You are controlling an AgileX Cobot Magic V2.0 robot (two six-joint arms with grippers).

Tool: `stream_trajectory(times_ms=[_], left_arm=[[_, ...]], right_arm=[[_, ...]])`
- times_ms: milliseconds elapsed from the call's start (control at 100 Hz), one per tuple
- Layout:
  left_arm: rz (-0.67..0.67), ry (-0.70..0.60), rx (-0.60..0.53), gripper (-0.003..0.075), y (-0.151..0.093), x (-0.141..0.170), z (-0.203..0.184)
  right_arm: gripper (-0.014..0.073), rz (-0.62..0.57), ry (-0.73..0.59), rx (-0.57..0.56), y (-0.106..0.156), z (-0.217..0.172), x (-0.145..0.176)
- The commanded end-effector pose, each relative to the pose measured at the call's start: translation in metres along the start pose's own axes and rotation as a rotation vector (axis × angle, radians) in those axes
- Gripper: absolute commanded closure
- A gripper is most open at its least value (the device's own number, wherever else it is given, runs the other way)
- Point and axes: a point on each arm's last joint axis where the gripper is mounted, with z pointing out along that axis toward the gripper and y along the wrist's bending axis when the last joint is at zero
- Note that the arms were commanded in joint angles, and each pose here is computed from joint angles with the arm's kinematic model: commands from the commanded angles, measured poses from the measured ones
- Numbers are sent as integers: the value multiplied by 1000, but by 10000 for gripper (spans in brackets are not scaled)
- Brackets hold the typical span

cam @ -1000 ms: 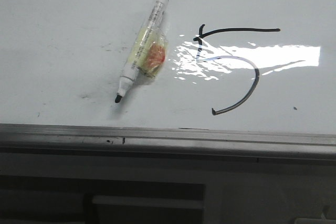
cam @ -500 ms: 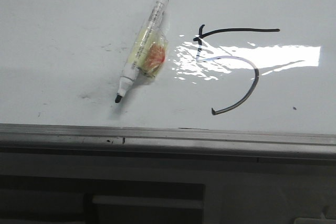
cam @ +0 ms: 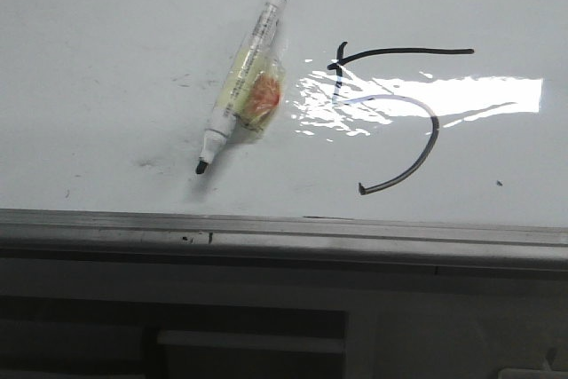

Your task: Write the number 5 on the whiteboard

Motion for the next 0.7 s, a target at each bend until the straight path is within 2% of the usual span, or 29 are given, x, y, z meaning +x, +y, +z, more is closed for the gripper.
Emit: stream_trajectory(times_ms=[0, 140, 300, 600, 690], left_arm=[[-53, 120, -58, 741, 1, 18, -4], [-124, 294, -112, 741, 1, 33, -7], [-148, 292, -149, 741, 2, 33, -7], [-148, 292, -149, 741, 2, 33, -7], [-148, 292, -149, 741, 2, 33, -7]], right_arm=[[648, -10, -88, 22, -5, -5, -10], [648, -10, -87, 22, -5, -5, -10], [648, -9, -81, 24, -5, -5, -9], [648, -9, -80, 25, -5, -5, -9], [648, -4, -67, 63, -6, -7, -8]])
